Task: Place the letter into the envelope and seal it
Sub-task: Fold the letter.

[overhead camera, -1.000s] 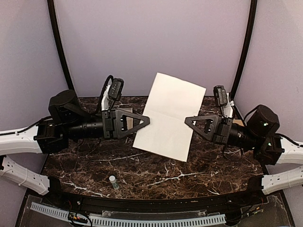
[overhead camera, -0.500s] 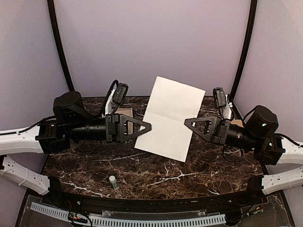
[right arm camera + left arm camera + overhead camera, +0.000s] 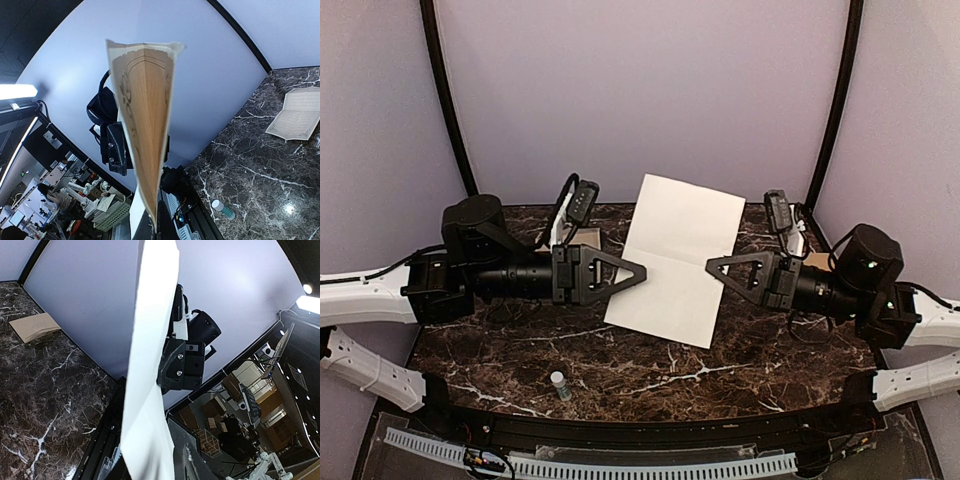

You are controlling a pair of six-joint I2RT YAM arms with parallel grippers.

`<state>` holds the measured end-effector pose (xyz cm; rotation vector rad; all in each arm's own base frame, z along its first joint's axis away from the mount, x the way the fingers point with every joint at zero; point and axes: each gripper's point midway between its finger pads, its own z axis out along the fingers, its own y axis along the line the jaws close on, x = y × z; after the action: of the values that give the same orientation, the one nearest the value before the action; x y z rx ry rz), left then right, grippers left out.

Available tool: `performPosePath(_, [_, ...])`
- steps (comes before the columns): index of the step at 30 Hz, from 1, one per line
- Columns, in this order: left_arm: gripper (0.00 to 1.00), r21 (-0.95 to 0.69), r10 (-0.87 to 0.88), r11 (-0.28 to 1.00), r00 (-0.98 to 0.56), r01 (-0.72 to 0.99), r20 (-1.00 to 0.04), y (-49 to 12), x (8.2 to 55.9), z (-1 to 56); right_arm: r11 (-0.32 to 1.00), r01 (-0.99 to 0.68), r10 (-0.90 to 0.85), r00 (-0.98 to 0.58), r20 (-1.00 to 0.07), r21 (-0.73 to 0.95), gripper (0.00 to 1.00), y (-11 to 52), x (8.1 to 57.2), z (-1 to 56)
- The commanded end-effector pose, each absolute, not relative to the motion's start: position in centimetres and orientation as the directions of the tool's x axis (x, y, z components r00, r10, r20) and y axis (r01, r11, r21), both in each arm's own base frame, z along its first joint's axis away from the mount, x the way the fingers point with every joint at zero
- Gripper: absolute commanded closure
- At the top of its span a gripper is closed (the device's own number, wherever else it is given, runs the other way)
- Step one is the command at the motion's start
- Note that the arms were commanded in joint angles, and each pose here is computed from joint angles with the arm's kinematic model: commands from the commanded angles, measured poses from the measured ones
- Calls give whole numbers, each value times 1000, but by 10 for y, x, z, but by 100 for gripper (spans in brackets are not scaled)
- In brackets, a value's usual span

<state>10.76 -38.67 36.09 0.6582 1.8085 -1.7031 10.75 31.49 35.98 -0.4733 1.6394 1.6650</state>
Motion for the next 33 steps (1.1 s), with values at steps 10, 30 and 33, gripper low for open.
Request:
performPosePath(10, [100,-701,-64,65,-698,710,-713,-381,112,373,38,-738,249,-646,-722,673,99,318,101,381])
performPosePath(30, [100,-626,119,69,-630,776,-768,-361,91,334,373,-707,279,-533,-799,602,17,266,151,400])
performPosePath(33, [100,-624,139,60,-625,779,-768,-360,87,332,388,-703,267,-533,-803,596,14,265,159,400])
